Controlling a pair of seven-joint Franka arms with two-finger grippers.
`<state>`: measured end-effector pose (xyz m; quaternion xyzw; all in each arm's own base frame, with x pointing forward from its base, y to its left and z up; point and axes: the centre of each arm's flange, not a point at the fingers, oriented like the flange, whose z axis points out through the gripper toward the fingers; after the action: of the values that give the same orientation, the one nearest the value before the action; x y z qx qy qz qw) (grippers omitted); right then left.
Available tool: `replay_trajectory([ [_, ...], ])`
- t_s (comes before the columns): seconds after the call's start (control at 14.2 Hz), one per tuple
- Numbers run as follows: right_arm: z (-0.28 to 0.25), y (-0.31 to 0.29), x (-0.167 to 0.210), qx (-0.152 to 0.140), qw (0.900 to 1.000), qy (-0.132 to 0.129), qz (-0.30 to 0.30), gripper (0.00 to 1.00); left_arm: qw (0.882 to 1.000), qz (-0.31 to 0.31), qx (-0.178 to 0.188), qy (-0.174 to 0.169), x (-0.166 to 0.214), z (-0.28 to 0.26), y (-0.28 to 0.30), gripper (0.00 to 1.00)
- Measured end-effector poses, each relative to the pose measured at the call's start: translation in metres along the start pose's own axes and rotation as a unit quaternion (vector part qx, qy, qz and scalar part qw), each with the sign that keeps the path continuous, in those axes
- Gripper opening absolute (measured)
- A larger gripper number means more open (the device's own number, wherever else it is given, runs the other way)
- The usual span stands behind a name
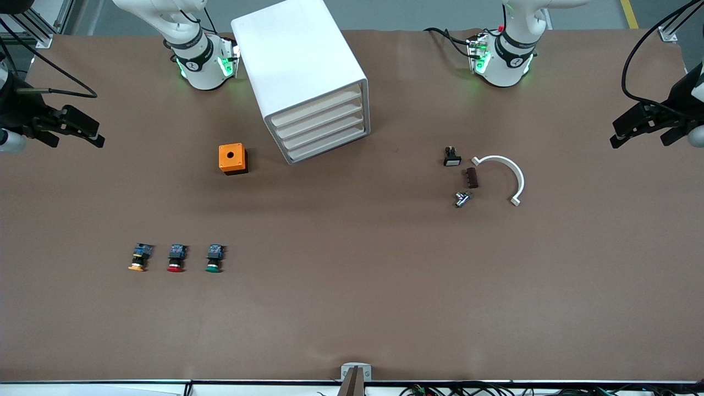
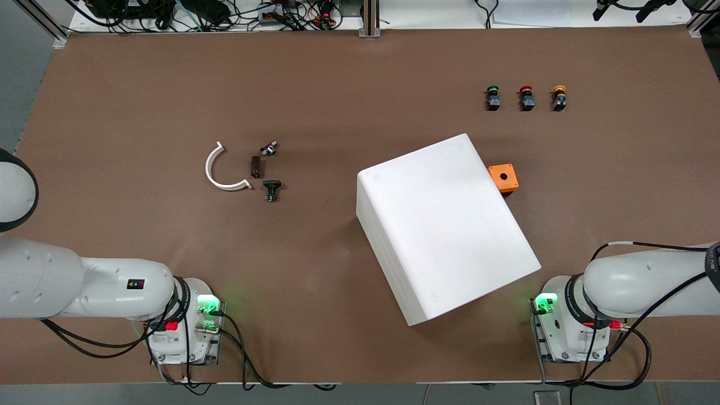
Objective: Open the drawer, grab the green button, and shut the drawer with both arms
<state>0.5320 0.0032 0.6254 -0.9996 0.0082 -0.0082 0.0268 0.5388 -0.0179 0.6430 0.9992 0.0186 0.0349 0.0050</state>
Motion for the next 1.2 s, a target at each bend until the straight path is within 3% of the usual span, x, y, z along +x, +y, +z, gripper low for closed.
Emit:
replay_trajectory([
  [1.2, 0.0011, 0.0068, 0.0002, -0.016, 1.0, 0.0, -0.015, 1.0, 1.0, 0.004, 0.001, -0.012, -0.0031, -0.0023, 0.0042, 1.0],
])
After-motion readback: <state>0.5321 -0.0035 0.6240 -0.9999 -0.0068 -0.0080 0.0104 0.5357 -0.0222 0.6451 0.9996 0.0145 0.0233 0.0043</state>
